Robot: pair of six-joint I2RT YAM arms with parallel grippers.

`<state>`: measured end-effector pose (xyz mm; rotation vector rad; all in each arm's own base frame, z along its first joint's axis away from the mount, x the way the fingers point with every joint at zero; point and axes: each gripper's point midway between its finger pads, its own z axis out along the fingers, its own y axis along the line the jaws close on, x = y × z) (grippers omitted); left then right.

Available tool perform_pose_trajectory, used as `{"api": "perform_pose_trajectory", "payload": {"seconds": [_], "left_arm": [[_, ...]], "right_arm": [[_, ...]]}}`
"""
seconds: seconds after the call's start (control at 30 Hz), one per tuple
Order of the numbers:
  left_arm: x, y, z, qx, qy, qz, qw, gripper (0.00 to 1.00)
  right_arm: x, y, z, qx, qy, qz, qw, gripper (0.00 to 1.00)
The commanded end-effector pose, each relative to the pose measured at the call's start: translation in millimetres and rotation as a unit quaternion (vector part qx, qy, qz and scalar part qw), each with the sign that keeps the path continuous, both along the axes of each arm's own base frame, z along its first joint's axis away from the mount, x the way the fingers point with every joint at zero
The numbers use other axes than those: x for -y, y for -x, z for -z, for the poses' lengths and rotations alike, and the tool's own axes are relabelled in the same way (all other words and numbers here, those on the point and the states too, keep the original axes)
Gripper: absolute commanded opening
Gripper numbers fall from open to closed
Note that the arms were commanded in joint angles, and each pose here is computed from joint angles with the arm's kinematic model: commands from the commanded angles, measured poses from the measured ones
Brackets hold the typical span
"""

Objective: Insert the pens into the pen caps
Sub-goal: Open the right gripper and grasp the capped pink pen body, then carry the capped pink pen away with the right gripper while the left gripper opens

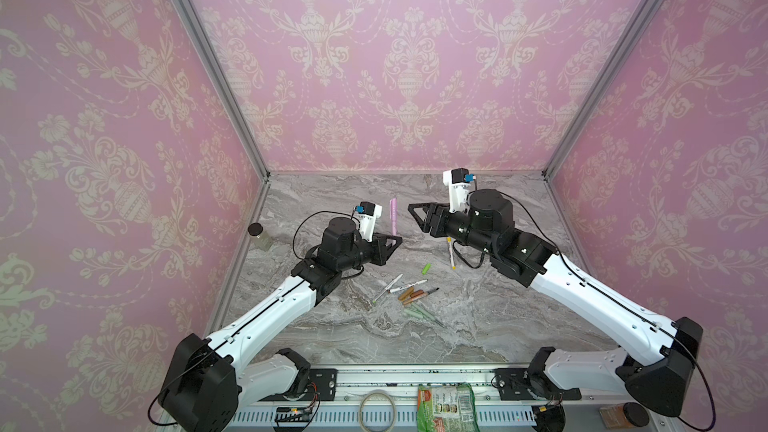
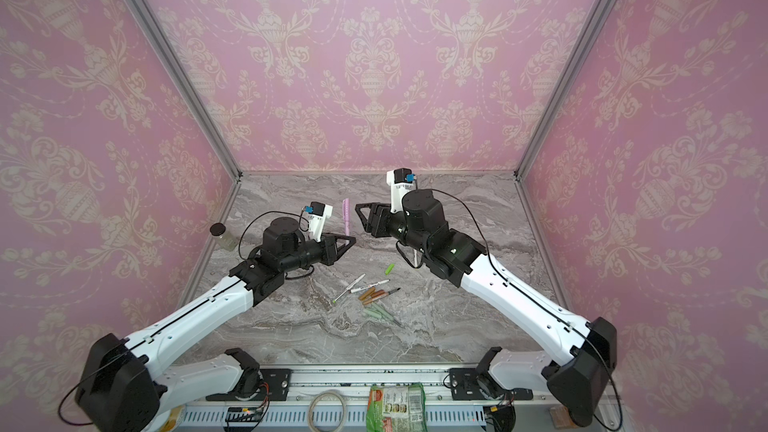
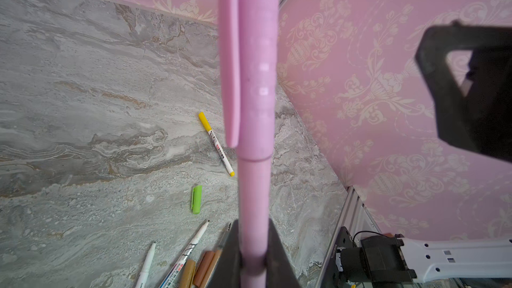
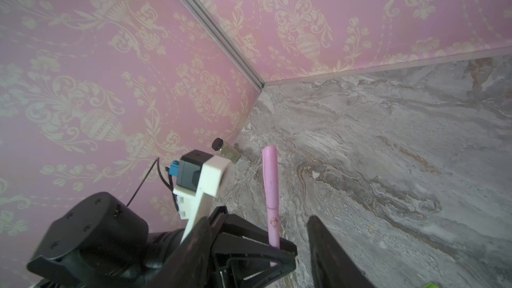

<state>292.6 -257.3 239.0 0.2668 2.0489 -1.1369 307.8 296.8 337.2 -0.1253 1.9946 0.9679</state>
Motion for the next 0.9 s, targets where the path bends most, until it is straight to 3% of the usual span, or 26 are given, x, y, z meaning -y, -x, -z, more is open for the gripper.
{"api": "perform_pose_trajectory", "payload": {"seconds": [0.0, 0.43, 0.87], "left_arm": [[9.6, -2.4, -13.3, 0.002, 0.025, 0.004, 1.0, 0.0], [20.2, 5.3, -16.3, 0.004, 0.022, 0.017, 1.0, 0.0], [19.9, -2.9, -9.5, -0.004, 0.021, -0.003, 1.0, 0.0]], "right_arm": [[-6.2, 3.2, 37.6, -0.03, 0.051, -0.006, 0.998, 0.55], [-21.8, -11.4, 64.1, -0.047, 0.076, -0.001, 0.996, 0.44], [-29.8, -19.3, 74.4, -0.058, 0.068, 0.01, 0.996, 0.06]]}}
